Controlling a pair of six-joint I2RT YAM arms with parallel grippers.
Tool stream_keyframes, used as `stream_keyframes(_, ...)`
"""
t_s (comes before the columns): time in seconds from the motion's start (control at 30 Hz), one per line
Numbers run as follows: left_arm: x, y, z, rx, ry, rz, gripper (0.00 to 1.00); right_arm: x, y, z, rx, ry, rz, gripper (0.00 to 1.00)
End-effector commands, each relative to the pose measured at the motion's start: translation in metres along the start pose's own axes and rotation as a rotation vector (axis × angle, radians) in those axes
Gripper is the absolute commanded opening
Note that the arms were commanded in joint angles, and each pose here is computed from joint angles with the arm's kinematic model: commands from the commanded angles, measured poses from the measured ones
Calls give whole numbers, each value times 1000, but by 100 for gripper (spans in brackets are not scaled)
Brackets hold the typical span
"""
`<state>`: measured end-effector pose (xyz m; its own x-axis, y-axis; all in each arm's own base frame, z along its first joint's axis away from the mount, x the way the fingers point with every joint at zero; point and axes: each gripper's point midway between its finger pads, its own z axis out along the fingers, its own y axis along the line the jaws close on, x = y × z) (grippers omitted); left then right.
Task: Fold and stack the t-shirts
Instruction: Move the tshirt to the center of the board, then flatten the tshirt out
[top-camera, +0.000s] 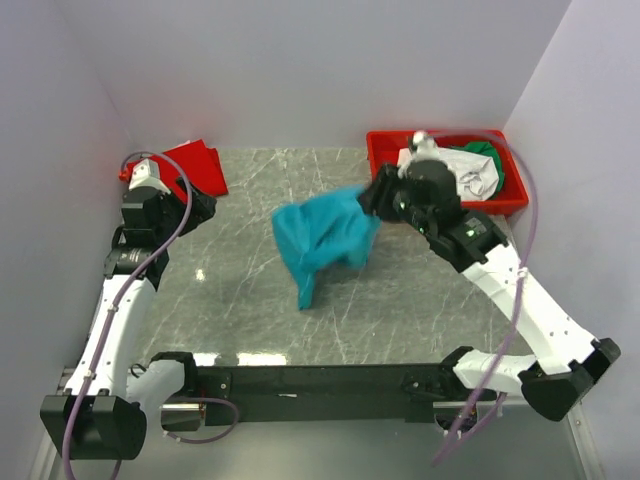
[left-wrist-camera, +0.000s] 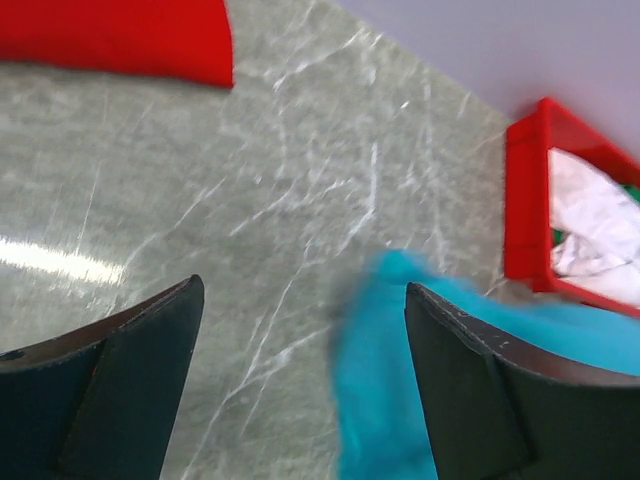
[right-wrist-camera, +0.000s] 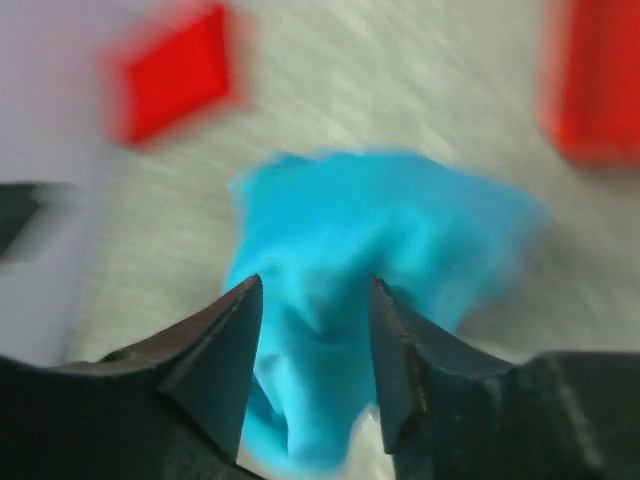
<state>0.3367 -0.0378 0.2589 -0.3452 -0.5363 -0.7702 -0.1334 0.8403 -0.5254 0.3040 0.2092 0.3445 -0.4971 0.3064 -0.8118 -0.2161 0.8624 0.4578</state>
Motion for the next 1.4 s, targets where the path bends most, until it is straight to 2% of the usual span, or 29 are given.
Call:
stream_keyframes(0.0, 20, 15, 0, -65, 35, 19, 87, 75, -94, 13, 292, 165, 192, 58)
stream_keyframes(0.03, 32, 7, 0, -44, 68, 37, 86, 100, -114, 12, 344, 216, 206, 59)
stream_keyframes(0.17, 71, -7, -3, -24, 157, 42, 86, 114, -138, -11, 403, 205, 170, 64)
stream_keyframes(0.3, 115, -28, -13, 40, 259, 30, 86, 127, -144, -18, 406, 248, 159, 64)
stream_keyframes(0.57, 207, 0, -27, -77, 533, -21, 84, 179, -132, -1, 297, 418, 240, 59)
stream_keyframes(0.7, 228, 5, -30, -109, 602, -22, 76, 185, -129, 5, 285, 458, 236, 57)
stream_keyframes(0.77, 237, 11, -29, -136, 633, 2, 69, 183, -128, 6, 282, 456, 232, 57)
stream_keyframes(1.07, 282, 7, -33, -154, 795, 116, 55, 186, -128, 18, 296, 500, 226, 56)
stream_keyframes(1.37, 308, 12, -42, -153, 876, 148, 54, 190, -124, 27, 299, 520, 265, 56)
